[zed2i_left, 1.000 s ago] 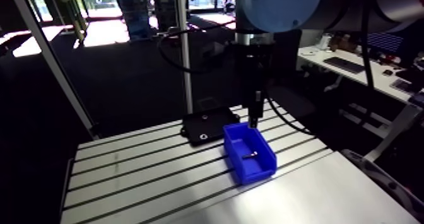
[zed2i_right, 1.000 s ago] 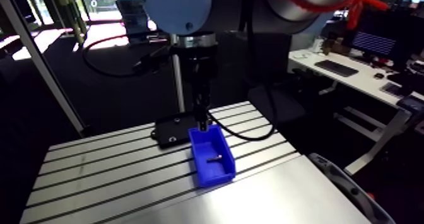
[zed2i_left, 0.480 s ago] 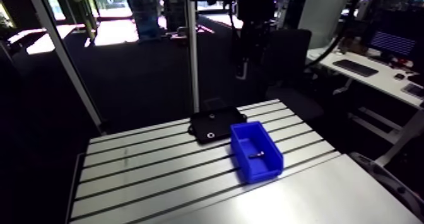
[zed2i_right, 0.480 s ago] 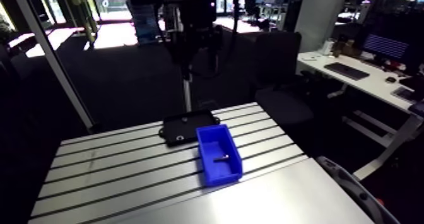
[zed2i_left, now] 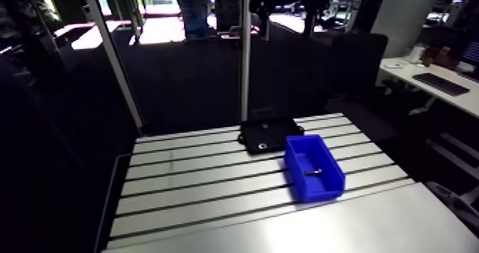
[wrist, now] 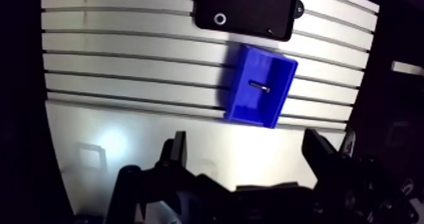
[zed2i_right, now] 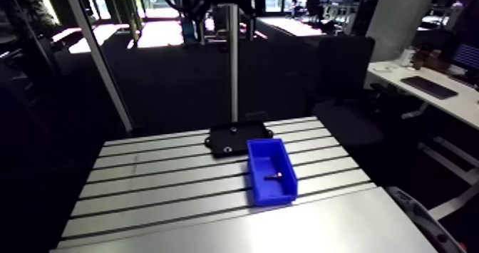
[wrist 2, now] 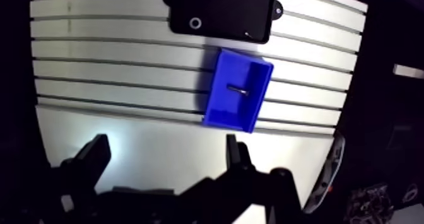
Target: Pick up the M10 bolt from the tray and put it into the blue bin.
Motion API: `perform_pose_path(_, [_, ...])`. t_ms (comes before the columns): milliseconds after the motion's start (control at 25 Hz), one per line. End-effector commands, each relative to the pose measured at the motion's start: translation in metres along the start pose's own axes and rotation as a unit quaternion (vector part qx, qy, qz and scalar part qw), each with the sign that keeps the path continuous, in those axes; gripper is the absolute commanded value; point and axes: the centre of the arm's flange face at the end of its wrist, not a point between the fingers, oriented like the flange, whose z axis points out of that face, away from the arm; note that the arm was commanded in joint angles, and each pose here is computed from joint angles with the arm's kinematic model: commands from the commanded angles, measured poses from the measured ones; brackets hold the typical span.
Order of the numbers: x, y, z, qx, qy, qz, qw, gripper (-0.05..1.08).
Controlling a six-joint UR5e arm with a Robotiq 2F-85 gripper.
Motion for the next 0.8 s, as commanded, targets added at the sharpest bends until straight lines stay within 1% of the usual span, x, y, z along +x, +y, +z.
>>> perform_pose_path(40, [-0.005,-0.024,-0.020,0.0054,0.000,0.062,0.998,0.01])
perform_pose_path(80, [-0.004,-0.024,-0.021,0.0105,0.002,0.063,0.998,0.01])
perform_pose_path(120, [-0.004,-0.025,-0.021,0.0133,0.004,0.063,0.998,0.01])
perform_pose_path(240, [-0.004,-0.024,-0.019,0.0136,0.003,0.063,0.998,0.01])
perform_pose_path(400, [-0.006,-0.025,-0.025,0.0107,0.008,0.062,0.998,0.01])
perform_pose_path(680, [-0.013,-0.029,-0.021,0.0138,0.005,0.060,0.998,0.01])
perform_pose_path(720, [-0.014,-0.030,-0.023,0.0140,0.007,0.059,0.998,0.01])
perform_pose_path(800, [-0.018,-0.031,-0.026,0.0125,0.010,0.058,0.998,0.01])
